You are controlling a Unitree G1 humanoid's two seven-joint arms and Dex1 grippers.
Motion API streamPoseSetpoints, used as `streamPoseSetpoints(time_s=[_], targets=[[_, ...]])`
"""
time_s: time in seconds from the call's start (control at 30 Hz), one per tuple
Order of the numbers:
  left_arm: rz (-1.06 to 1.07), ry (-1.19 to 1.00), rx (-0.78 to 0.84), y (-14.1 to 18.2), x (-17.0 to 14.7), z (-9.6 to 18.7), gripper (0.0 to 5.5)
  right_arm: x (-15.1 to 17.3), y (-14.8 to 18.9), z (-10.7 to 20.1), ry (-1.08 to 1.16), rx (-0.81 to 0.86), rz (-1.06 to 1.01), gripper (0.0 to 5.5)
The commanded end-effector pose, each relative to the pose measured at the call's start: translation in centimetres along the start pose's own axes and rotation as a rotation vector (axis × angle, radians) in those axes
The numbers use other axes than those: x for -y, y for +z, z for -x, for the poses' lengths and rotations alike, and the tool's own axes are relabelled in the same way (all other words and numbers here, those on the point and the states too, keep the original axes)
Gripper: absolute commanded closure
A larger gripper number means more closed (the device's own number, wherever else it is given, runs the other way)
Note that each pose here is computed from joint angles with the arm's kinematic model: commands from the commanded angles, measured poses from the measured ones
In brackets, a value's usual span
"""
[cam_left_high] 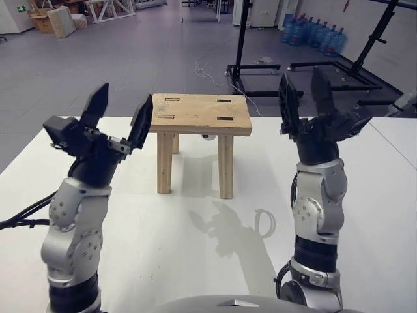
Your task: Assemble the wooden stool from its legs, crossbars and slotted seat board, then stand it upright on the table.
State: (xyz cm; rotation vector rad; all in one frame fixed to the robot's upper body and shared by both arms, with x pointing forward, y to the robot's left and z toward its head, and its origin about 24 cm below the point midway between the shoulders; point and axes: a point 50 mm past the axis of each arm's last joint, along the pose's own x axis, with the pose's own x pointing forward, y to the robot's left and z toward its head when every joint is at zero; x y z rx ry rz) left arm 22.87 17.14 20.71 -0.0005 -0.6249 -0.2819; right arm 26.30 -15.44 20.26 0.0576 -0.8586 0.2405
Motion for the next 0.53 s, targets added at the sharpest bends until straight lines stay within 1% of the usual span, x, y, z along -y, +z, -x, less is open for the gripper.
streamPoseSetpoints(time_s=[0.03, 0.13, 0.2, 0.4, 0.53], targets=[[-0.253, 0.051, -0.081, -4.3, 0.7, -0.6, 0.72, -1.9, -2.1, 0.8, -0.067, -0.021, 0.076, 1.93], [-0.33, 0.085, -0.109, -5.6, 0.0, 0.0, 0.72, -2.5, -2.5, 1.2, -0.073, -0.018, 0.056, 1.93], [-0.317, 0.111, -0.102, -5.8, -0.1, 0.0, 0.72, -2.5, -2.6, 1.2, -0.073, -0.015, 0.047, 1.93], [-0.329, 0.155, -0.046, -4.7, -0.3, -0.8, 0.72, -2.5, -2.6, 1.0, -0.054, -0.015, 0.007, 1.93], [-0.331, 0.159, -0.037, -4.6, 0.4, -0.8, 0.72, -2.7, -2.9, 0.8, -0.024, -0.016, -0.017, 1.93]])
